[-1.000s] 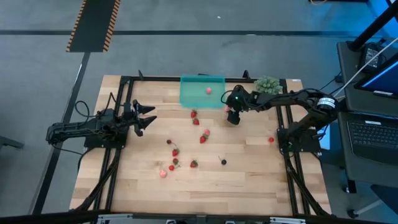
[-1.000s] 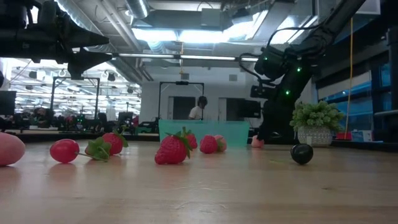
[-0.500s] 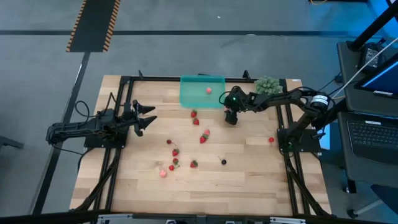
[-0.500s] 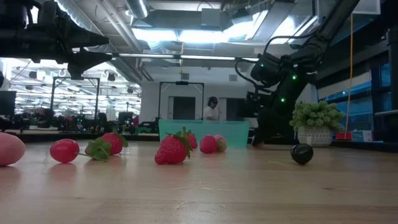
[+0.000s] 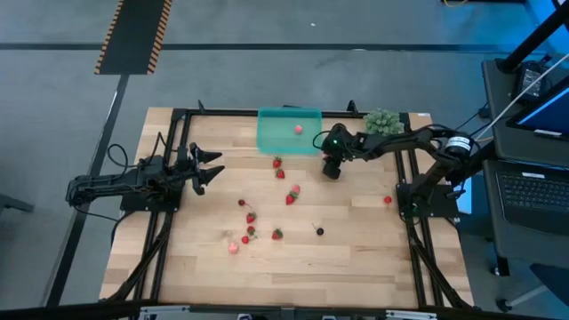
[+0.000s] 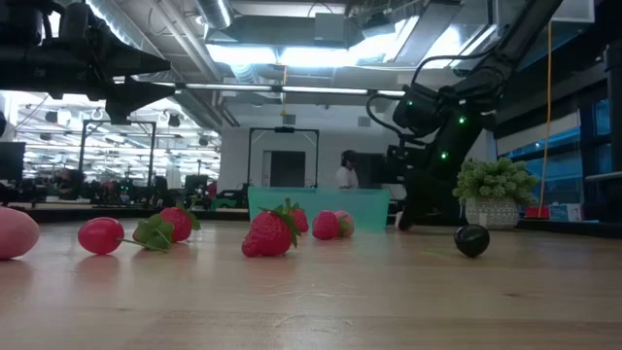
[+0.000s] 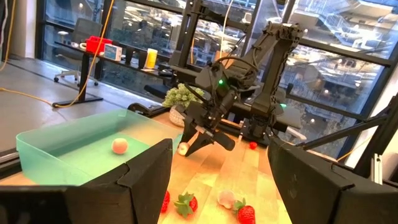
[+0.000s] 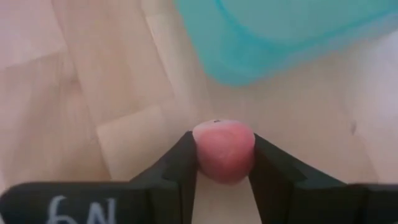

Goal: Pick and placing Produce into tupperware
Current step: Put the pink peach into the green container

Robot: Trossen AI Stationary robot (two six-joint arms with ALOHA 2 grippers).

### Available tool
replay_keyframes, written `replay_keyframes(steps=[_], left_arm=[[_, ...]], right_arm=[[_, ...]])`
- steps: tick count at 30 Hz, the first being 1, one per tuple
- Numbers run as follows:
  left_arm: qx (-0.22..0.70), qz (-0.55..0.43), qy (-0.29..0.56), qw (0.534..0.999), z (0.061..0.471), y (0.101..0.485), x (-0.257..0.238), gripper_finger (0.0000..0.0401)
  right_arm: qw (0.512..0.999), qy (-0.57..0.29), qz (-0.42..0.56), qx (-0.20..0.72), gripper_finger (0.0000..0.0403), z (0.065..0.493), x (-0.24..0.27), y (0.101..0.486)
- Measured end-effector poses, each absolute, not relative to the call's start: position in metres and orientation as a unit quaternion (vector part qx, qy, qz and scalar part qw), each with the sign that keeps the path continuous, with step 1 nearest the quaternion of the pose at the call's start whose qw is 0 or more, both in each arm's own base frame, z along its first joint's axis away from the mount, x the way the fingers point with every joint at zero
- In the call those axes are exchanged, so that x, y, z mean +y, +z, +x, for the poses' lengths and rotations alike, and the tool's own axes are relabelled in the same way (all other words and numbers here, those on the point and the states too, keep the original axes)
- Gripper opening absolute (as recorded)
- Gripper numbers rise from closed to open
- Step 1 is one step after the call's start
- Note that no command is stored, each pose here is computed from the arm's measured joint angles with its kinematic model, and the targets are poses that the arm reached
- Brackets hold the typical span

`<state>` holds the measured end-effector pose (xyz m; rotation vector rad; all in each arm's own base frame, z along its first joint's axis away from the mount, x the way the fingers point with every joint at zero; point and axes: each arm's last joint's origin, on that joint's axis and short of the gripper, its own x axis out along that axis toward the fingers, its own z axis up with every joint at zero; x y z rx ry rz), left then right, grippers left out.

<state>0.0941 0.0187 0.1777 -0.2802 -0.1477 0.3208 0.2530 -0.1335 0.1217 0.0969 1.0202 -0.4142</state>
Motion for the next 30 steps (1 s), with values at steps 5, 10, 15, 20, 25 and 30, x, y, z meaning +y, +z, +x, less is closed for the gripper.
replay_keyframes(steps=[5,10,15,20,25,30], left_arm=[[-0.074,-0.142,0.159,0.974,0.094,0.178,0.019,0.0257],[-0.074,-0.142,0.159,0.974,0.094,0.178,0.019,0.0257],[-0.074,-0.142,0.159,0.974,0.094,0.178,0.019,0.0257],[-0.074,-0.142,0.159,0.974,0.094,0.178,0.019,0.0257],[-0.074,-0.142,0.159,0.974,0.094,0.178,0.019,0.0257],[-0.074,-0.142,0.159,0.974,0.094,0.178,0.019,0.0257]], right_arm=[[0.858,-0.148,0.091,0.482,0.0125,0.246,-0.118,0.141],[0.887,-0.093,0.145,0.429,0.0118,0.239,-0.097,0.178],[0.937,-0.079,0.139,0.310,0.0124,0.237,-0.087,0.220],[0.966,-0.078,0.114,0.220,0.0121,0.243,-0.089,0.258],[0.978,-0.069,0.058,0.187,0.0121,0.260,-0.096,0.296],[0.968,-0.101,0.046,0.226,0.0122,0.281,-0.121,0.321]])
